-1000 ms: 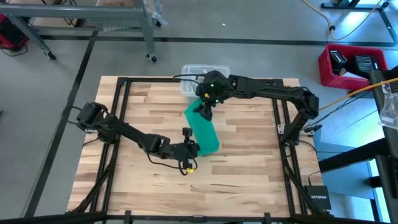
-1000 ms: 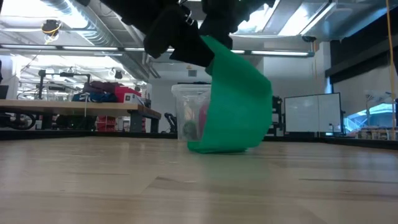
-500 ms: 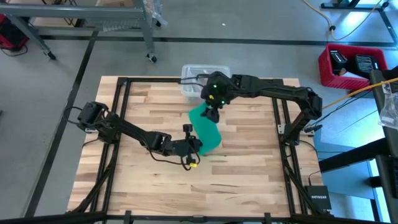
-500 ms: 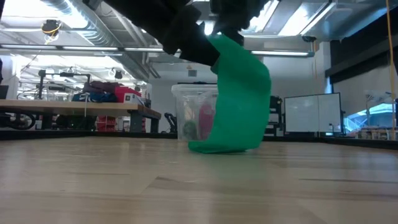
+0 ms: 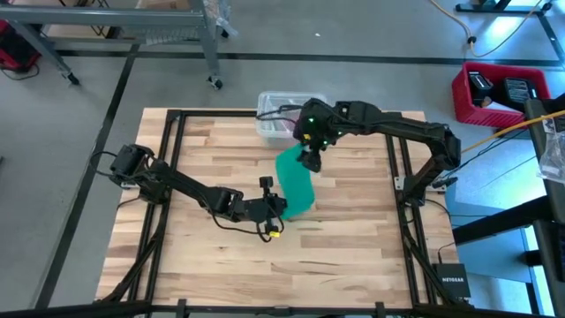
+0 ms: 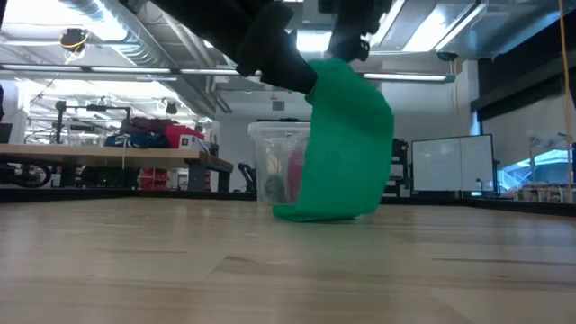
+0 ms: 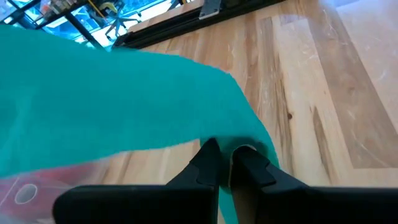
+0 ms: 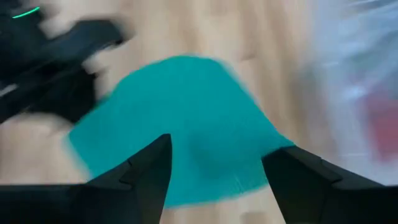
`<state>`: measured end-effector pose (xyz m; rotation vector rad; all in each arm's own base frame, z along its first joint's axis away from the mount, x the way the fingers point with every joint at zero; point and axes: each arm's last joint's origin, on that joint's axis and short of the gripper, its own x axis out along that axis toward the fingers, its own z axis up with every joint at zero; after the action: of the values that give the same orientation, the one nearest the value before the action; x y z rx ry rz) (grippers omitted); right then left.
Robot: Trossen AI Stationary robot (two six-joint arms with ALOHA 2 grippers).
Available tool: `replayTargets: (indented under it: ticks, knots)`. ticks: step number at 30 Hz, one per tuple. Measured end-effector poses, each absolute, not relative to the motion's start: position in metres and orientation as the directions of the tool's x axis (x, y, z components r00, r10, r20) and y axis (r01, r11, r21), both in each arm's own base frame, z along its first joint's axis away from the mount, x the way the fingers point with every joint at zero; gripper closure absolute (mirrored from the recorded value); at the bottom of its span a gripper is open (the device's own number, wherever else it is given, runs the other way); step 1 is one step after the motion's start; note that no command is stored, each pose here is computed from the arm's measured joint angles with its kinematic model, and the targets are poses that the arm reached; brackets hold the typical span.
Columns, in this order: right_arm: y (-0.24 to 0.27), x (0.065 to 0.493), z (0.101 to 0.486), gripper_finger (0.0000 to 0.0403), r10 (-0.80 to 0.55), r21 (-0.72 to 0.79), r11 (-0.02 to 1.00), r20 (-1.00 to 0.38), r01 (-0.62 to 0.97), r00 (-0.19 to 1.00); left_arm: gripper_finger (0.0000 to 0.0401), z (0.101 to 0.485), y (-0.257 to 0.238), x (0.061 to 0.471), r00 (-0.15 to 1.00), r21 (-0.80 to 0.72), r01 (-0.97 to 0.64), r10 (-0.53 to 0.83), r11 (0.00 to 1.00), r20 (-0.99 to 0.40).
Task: Roll bandage
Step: Roll the green bandage
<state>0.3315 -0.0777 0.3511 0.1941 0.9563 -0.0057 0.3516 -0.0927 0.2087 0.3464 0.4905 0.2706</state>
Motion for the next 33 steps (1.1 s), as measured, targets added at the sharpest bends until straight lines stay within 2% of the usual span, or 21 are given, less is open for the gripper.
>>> replayTargets:
  ticks: [2,5,9,13,19,23,26,30,33]
  knots:
    - [-0.074,0.323,0.358,0.0158,0.142,0.188,0.982,-0.84,0.035,0.524,0.0389,0.209,-0.092,0.352,0.848,0.388,-0.171,0.336,0.906,-0.41]
    - [-0.072,0.31,0.375,0.0158,0.097,0.138,0.989,-0.865,0.049,0.492,0.0386,0.209,-0.091,0.352,0.847,0.387,-0.173,0.337,0.906,-0.41]
    - [-0.07,0.289,0.402,0.0158,-0.004,0.053,0.994,-0.847,0.091,0.532,0.0386,0.209,-0.091,0.352,0.847,0.388,-0.172,0.337,0.905,-0.411]
    - [-0.066,0.272,0.425,0.0158,-0.056,0.016,0.994,-0.782,0.109,0.621,0.0389,0.21,-0.09,0.352,0.849,0.393,-0.173,0.339,0.903,-0.406]
    - [-0.046,0.231,0.434,0.0158,-0.06,0.02,0.993,-0.766,0.117,0.64,0.0386,0.22,-0.088,0.349,0.858,0.397,-0.18,0.341,0.9,-0.384]
    - [-0.028,0.209,0.421,0.0158,-0.093,-0.023,0.994,-0.704,0.108,0.704,0.0385,0.251,-0.082,0.338,0.878,0.417,-0.218,0.364,0.882,-0.311]
    - [-0.016,0.199,0.4,0.0158,-0.098,-0.05,0.995,-0.605,0.085,0.79,0.0385,0.278,-0.074,0.325,0.889,0.449,-0.25,0.387,0.858,-0.245]
    - [-0.005,0.196,0.361,0.0158,-0.054,-0.068,0.997,-0.45,0.026,0.892,0.0385,0.312,-0.062,0.306,0.902,0.455,-0.294,0.401,0.841,-0.159]
    - [-0.003,0.201,0.325,0.0158,-0.045,-0.069,0.997,-0.396,0.019,0.917,0.0385,0.33,-0.055,0.293,0.906,0.446,-0.324,0.41,0.835,-0.109]
